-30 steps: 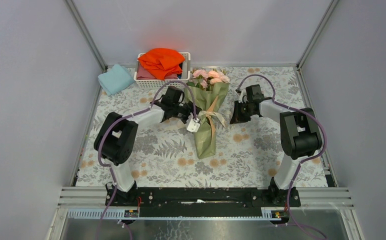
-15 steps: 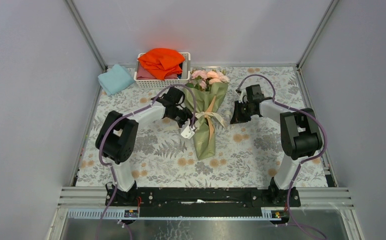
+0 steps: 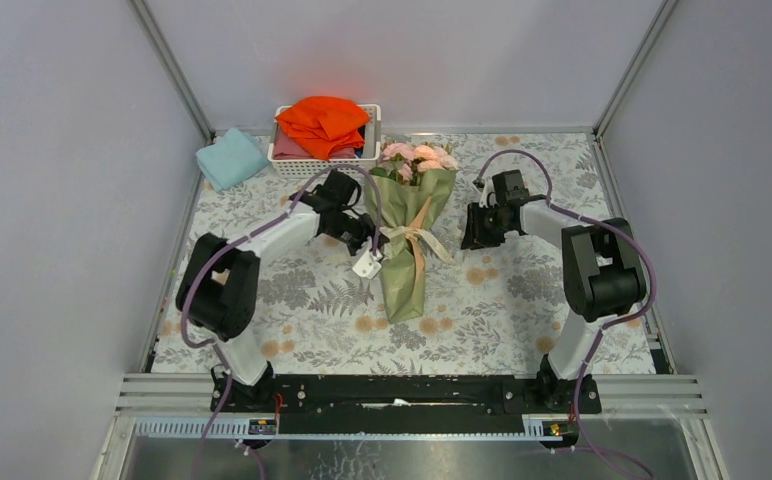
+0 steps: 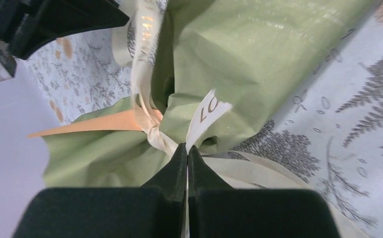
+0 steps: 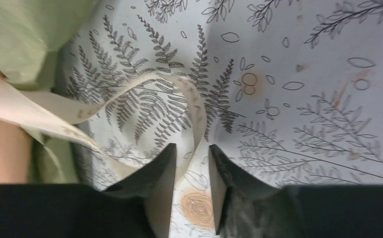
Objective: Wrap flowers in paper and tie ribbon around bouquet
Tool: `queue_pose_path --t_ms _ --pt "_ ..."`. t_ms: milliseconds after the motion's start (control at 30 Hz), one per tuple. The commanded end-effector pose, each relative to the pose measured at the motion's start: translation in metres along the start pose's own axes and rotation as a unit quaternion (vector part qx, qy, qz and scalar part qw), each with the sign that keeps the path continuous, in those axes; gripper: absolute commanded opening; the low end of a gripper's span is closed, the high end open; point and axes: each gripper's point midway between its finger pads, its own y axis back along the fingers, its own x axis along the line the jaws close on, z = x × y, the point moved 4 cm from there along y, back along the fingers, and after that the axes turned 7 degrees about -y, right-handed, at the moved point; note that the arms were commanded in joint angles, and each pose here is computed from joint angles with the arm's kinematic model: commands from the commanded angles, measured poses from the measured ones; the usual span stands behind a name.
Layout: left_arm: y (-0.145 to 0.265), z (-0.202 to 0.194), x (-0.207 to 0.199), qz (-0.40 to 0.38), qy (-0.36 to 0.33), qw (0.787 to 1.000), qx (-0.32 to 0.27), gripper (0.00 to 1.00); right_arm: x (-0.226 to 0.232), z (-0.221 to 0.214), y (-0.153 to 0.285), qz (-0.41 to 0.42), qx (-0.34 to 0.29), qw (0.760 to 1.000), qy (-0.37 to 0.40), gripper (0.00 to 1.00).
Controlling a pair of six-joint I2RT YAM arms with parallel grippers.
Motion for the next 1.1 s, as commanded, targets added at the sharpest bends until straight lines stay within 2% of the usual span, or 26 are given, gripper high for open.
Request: queue_pose_path --t_ms 0,100,200,333,400,533,633,733,900,1067 --pt "0.027 0.039 -0.006 -0.007 0.031 0.999 -0.038 0.00 -0.001 0.012 0.024 -0.033 -0.035 0.999 0.019 0.46" --pt "0.033 0.046 -0.027 -0.038 0.067 0.996 -0.040 0.00 0.001 0.016 0.034 -0.032 -0.044 0.998 0.034 0.53" --pt "0.039 0.056 -0.038 -0.046 0.079 0.995 -0.041 0.00 0.013 0.017 0.043 0.009 -0.056 0.995 0.078 0.57" --pt "0.051 0.065 -0.056 -0.075 0.103 0.991 -0.033 0.00 0.041 0.010 0.043 0.075 -0.065 0.980 0.171 0.79" --pt "0.058 0.073 -0.074 -0.108 0.112 0.987 -0.035 0.00 0.054 0.006 0.037 0.093 -0.072 0.966 0.232 0.85" --pt "0.062 0.092 -0.103 -0.146 0.133 0.979 -0.049 0.00 0.065 0.012 0.024 0.112 -0.078 0.946 0.294 0.88" --pt "0.060 0.098 -0.113 -0.149 0.142 0.977 -0.052 0.00 0.066 0.005 0.010 0.121 -0.047 0.934 0.333 0.90" --pt "0.059 0.101 -0.125 -0.164 0.154 0.973 -0.052 0.00 0.064 0.000 0.002 0.124 -0.032 0.925 0.358 0.97" --pt "0.053 0.103 -0.134 -0.167 0.156 0.972 -0.062 0.00 0.068 -0.003 -0.012 0.127 -0.031 0.922 0.365 0.97" --pt "0.046 0.103 -0.138 -0.166 0.148 0.973 -0.067 0.00 0.070 -0.005 -0.025 0.087 -0.016 0.923 0.374 0.94"
